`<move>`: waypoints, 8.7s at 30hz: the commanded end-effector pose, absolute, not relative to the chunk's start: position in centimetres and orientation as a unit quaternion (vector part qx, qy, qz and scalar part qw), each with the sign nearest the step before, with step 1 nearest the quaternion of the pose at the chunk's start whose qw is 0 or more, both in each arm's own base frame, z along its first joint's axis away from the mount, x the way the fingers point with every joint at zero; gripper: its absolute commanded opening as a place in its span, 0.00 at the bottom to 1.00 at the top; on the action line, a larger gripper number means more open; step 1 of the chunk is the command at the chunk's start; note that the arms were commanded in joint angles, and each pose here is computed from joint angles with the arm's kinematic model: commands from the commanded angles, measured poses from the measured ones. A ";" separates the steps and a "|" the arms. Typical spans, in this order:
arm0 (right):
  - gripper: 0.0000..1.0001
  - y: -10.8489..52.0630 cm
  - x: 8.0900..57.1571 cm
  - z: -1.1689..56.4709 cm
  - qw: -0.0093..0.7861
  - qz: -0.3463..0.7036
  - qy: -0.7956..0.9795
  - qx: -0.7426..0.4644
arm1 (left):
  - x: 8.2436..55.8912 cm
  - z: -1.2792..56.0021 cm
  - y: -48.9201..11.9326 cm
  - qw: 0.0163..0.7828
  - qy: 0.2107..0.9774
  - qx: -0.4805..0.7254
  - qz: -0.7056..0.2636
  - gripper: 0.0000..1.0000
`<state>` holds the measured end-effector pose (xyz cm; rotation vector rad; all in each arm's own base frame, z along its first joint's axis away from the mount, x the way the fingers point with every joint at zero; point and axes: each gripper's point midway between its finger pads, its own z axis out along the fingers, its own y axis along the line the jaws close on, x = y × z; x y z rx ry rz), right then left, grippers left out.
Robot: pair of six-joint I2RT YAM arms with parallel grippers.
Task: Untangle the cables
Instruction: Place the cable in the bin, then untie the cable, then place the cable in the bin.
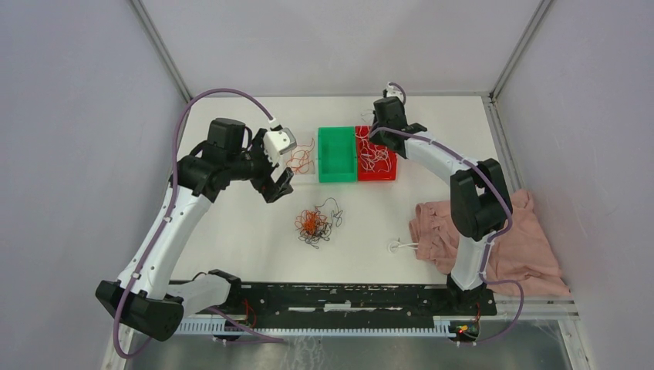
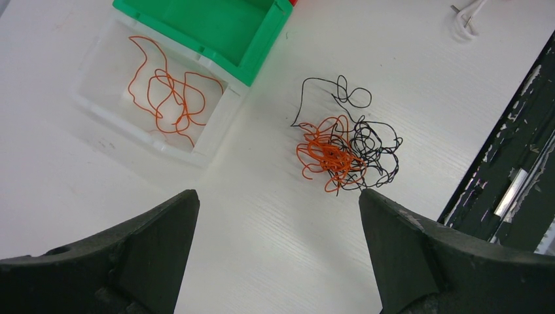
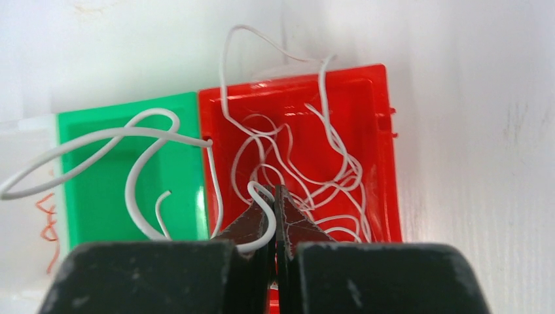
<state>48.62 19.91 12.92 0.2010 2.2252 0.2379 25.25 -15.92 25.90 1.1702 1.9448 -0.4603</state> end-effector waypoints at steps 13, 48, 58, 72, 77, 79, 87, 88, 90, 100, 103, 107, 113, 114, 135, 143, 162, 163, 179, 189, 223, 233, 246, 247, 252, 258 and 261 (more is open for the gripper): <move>0.56 16.5 46.9 13.4 0.424 0.018 0.903 0.070 | 25.7 27.6 -16.4 0.429 0.749 0.470 -0.182 0.99; 0.50 31.0 28.6 13.6 0.396 0.292 0.864 -0.109 | 22.6 9.3 -18.2 0.197 0.788 0.513 -0.279 0.64; 0.47 30.8 27.3 14.0 0.408 0.302 0.856 -0.097 | 23.2 7.2 -18.2 0.199 0.783 0.522 -0.272 0.48; 0.45 30.1 26.9 15.1 0.425 0.316 0.844 -0.081 | 24.1 6.9 -19.1 0.193 0.787 0.512 -0.287 0.04; 0.53 32.0 27.0 16.7 0.436 0.362 0.818 -0.101 | 24.3 11.9 -19.2 0.236 0.768 0.525 -0.280 0.03; 0.56 33.1 27.0 17.6 0.444 0.383 0.801 -0.120 | 24.0 13.8 -19.1 0.252 0.760 0.531 -0.277 0.03; 0.67 37.5 25.7 21.8 0.485 0.457 0.713 -0.218 | 22.7 19.2 -18.5 0.290 0.742 0.543 -0.266 0.03; 0.68 38.0 25.4 22.4 0.491 0.466 0.700 -0.228 | 22.4 19.8 -18.6 0.292 0.740 0.542 -0.270 0.03; 0.68 38.6 24.7 23.4 0.500 0.483 0.677 -0.241 | 22.2 20.8 -18.7 0.299 0.739 0.536 -0.279 0.03; 0.69 39.8 23.3 23.8 0.530 0.465 0.664 -0.250 | 20.7 24.9 -20.3 0.314 0.731 0.503 -0.338 0.03; 0.68 39.8 23.8 23.9 0.550 0.444 0.667 -0.236 | 20.2 25.6 -20.4 0.313 0.728 0.498 -0.351 0.03; 0.67 38.9 24.6 24.9 0.595 0.410 0.659 -0.209 | 18.9 26.0 -20.6 0.297 0.728 0.492 -0.375 0.03; 0.66 37.3 25.2 25.3 0.633 0.381 0.650 -0.177 | 17.6 26.7 -20.5 0.292 0.725 0.486 -0.390 0.03; 0.66 37.2 25.2 25.2 0.634 0.381 0.650 -0.176 | 17.4 26.7 -20.4 0.293 0.725 0.486 -0.391 0.03; 0.66 39.3 26.8 23.9 0.619 0.382 0.679 -0.103 | 17.8 31.4 -22.5 0.293 0.708 0.456 -0.452 0.03; 0.65 37.6 25.8 19.5 0.592 0.370 0.709 -0.098 | 18.7 35.1 -23.1 0.329 0.684 0.465 -0.456 0.03; 0.63 33.9 24.0 13.5 0.557 0.343 0.751 -0.088 | 21.8 46.7 -22.1 0.524 0.625 0.456 -0.356 0.03; 0.63 33.9 23.9 13.4 0.555 0.344 0.752 -0.089 | 22.3 47.7 -22.0 0.544 0.620 0.447 -0.346 0.03; 0.63 33.3 23.4 15.9 0.570 0.355 0.734 -0.100 | 22.9 54.8 -20.2 0.662 0.566 0.393 -0.294 0.03; 0.70 37.1 20.6 31.0 0.608 0.437 0.619 -0.235 | 22.5 53.8 -20.5 0.648 0.572 0.399 -0.307 0.03; 0.42 37.3 27.1 13.0 0.558 0.248 0.774 -0.166 | 16.3 67.8 -17.2 0.792 0.409 0.351 -0.285 0.03; 0.50 34.6 25.5 7.8 0.532 0.248 0.798 -0.138 | 17.7 73.5 -12.0 0.897 0.340 0.234 -0.157 0.03; 0.67 35.1 25.9 20.4 0.586 0.294 0.744 -0.127 | 25.4 60.9 -15.9 0.808 0.486 0.280 -0.182 0.03; 0.67 35.0 26.0 21.2 0.591 0.291 0.741 -0.127 | 26.1 59.8 -16.0 0.803 0.495 0.279 -0.179 0.03; 0.68 34.2 27.3 24.0 0.609 0.272 0.736 -0.115 | 29.8 54.8 -17.0 0.774 0.540 0.290 -0.159 0.03; 0.68 32.2 29.3 24.5 0.614 0.243 0.746 -0.086 | 32.6 51.5 -18.0 0.754 0.564 0.305 -0.148 0.03; 0.68 30.8 29.9 24.1 0.617 0.229 0.749 -0.071 | 33.9 50.5 -18.5 0.746 0.572 0.309 -0.147 0.03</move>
